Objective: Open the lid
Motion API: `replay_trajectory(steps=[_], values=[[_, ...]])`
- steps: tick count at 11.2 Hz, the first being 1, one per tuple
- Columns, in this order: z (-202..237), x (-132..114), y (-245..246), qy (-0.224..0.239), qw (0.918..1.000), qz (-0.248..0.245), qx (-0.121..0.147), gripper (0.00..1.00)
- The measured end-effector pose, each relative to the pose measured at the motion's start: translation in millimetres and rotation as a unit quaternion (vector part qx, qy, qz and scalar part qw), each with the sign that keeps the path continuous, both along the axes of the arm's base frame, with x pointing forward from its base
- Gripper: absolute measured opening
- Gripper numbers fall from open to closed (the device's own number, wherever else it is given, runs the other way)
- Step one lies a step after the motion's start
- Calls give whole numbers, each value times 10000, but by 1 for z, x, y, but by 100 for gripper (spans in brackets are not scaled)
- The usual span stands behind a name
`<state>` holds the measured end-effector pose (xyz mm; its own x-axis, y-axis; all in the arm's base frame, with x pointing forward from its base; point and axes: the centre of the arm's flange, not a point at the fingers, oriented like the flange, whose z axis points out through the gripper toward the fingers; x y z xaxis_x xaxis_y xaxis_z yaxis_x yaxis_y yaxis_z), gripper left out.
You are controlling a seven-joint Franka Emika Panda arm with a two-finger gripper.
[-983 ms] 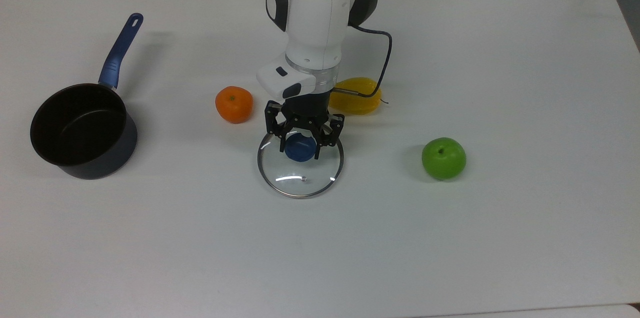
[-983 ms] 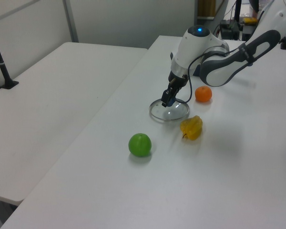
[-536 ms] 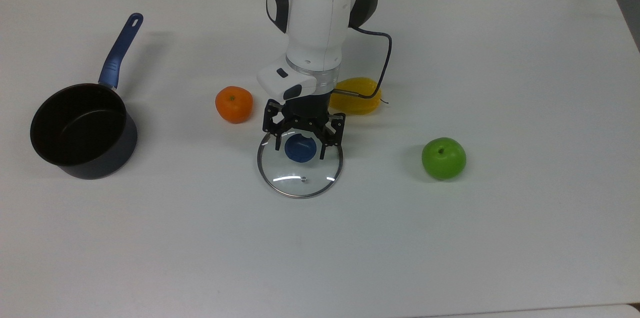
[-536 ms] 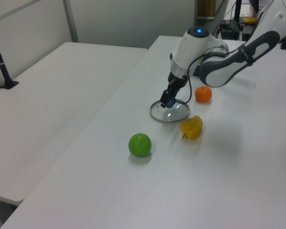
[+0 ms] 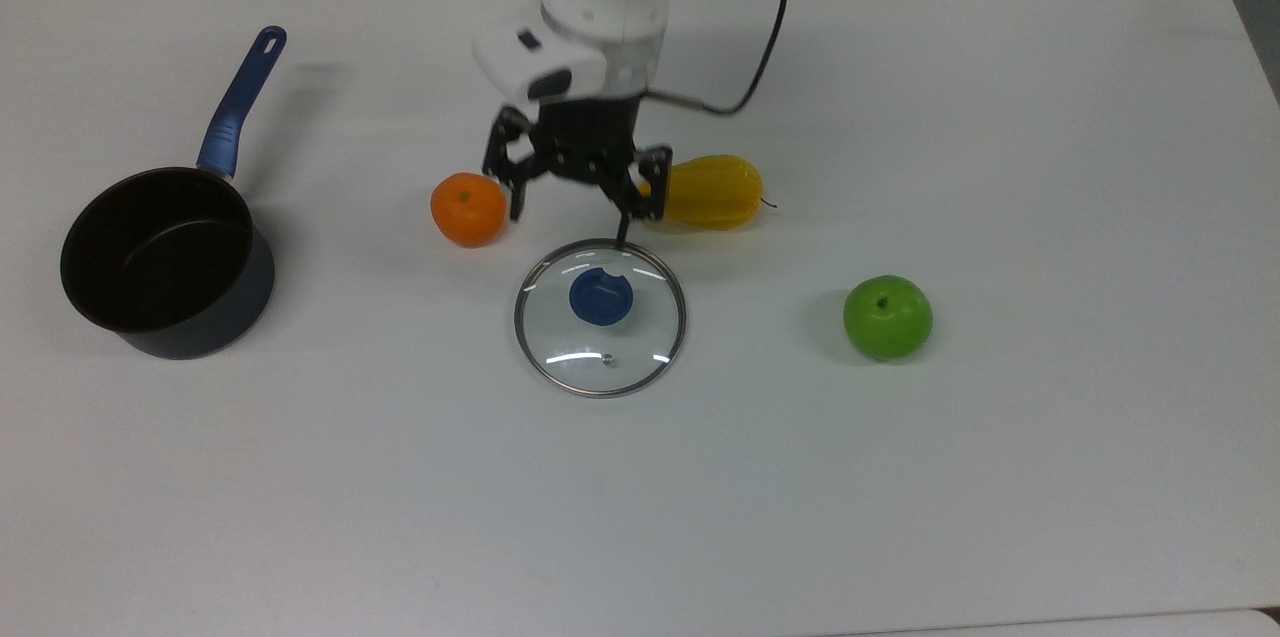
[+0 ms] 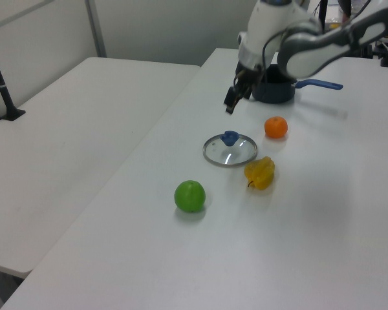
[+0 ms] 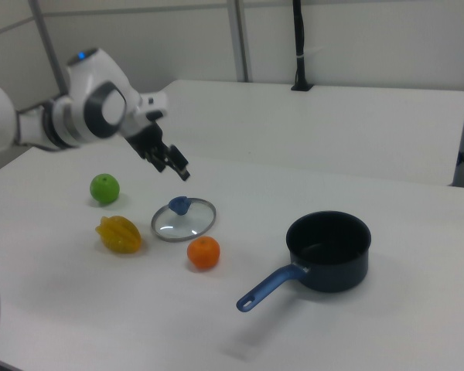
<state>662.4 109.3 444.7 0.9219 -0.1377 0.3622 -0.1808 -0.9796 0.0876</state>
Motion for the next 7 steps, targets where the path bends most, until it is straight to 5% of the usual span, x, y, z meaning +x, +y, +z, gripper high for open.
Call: replay_trajectory(steps=[3, 7], values=[[75, -41, -18, 604, 9973, 305, 276, 100], [145, -106, -94, 1495, 9831, 916, 522, 100]])
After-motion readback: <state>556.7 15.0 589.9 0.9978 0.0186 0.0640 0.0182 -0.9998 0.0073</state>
